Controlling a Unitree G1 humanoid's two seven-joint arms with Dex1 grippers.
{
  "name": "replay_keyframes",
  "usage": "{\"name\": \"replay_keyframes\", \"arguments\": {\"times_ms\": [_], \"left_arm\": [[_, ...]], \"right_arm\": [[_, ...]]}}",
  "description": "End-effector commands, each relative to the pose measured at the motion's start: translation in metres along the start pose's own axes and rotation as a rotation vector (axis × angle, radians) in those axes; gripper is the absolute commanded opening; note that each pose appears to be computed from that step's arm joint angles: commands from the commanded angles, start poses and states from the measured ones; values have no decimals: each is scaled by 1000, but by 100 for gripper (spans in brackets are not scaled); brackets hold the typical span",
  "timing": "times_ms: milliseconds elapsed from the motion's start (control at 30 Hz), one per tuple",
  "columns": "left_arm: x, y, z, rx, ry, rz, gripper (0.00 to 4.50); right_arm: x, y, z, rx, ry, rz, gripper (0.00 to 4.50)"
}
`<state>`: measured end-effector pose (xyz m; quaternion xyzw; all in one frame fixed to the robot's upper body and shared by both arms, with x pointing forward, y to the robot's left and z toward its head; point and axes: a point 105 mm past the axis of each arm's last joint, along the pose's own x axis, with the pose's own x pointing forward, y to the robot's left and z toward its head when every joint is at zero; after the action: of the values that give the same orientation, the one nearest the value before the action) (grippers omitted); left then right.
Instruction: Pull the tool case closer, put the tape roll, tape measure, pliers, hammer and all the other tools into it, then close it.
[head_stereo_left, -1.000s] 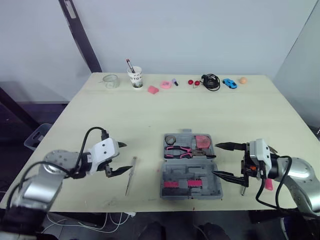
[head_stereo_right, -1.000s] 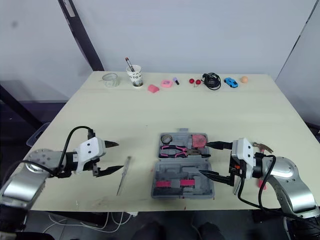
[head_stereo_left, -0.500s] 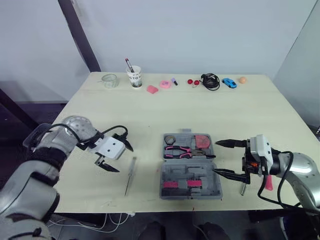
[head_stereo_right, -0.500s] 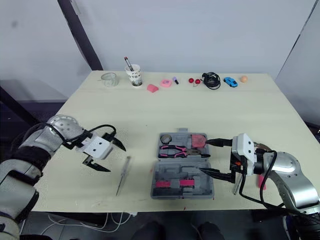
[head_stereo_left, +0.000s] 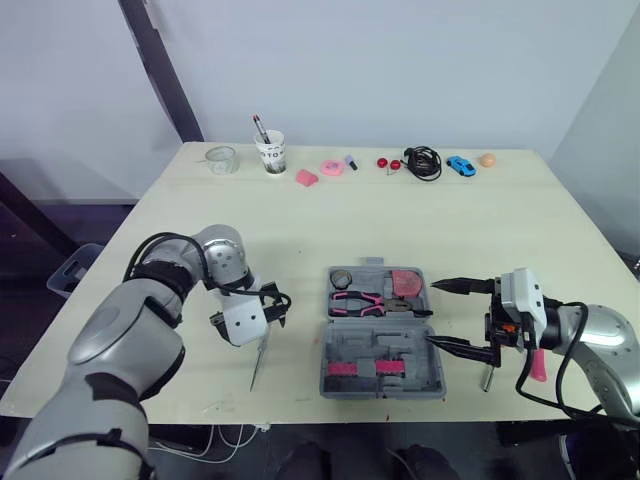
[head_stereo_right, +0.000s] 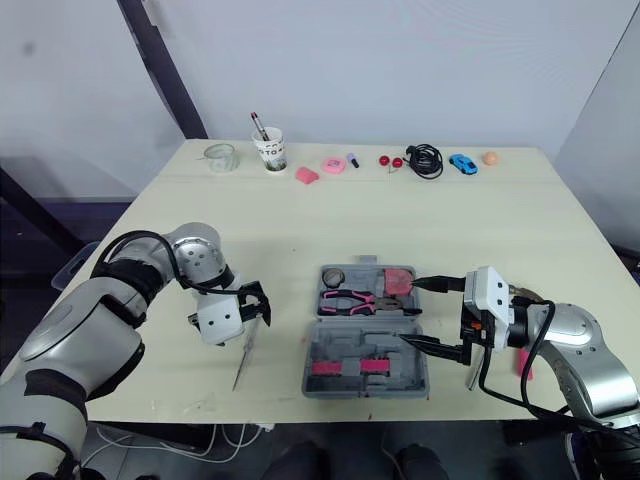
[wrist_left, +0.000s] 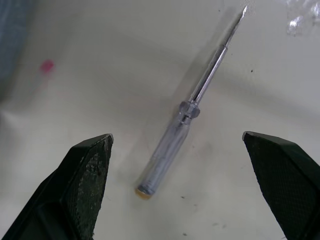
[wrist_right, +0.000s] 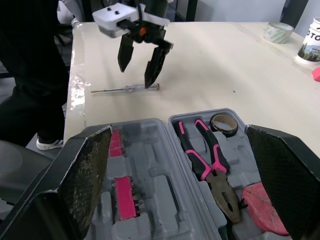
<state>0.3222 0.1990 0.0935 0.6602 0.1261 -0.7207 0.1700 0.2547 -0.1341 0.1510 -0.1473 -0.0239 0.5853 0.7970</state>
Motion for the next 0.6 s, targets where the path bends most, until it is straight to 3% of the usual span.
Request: {"name": "replay_keyframes", "arguments": {"times_ms": [33, 533, 600], "left_arm": [[-1, 2, -3, 39, 35, -34, 442], [24, 4, 1, 165, 49, -109, 442], [26, 4, 2, 169, 43, -109, 405]], "right_arm": [[-4, -1, 10, -49, -12, -18, 450], [-6, -2, 9, -60, 1, -40, 450], [-6, -2, 7, -60, 4, -38, 450]]}}
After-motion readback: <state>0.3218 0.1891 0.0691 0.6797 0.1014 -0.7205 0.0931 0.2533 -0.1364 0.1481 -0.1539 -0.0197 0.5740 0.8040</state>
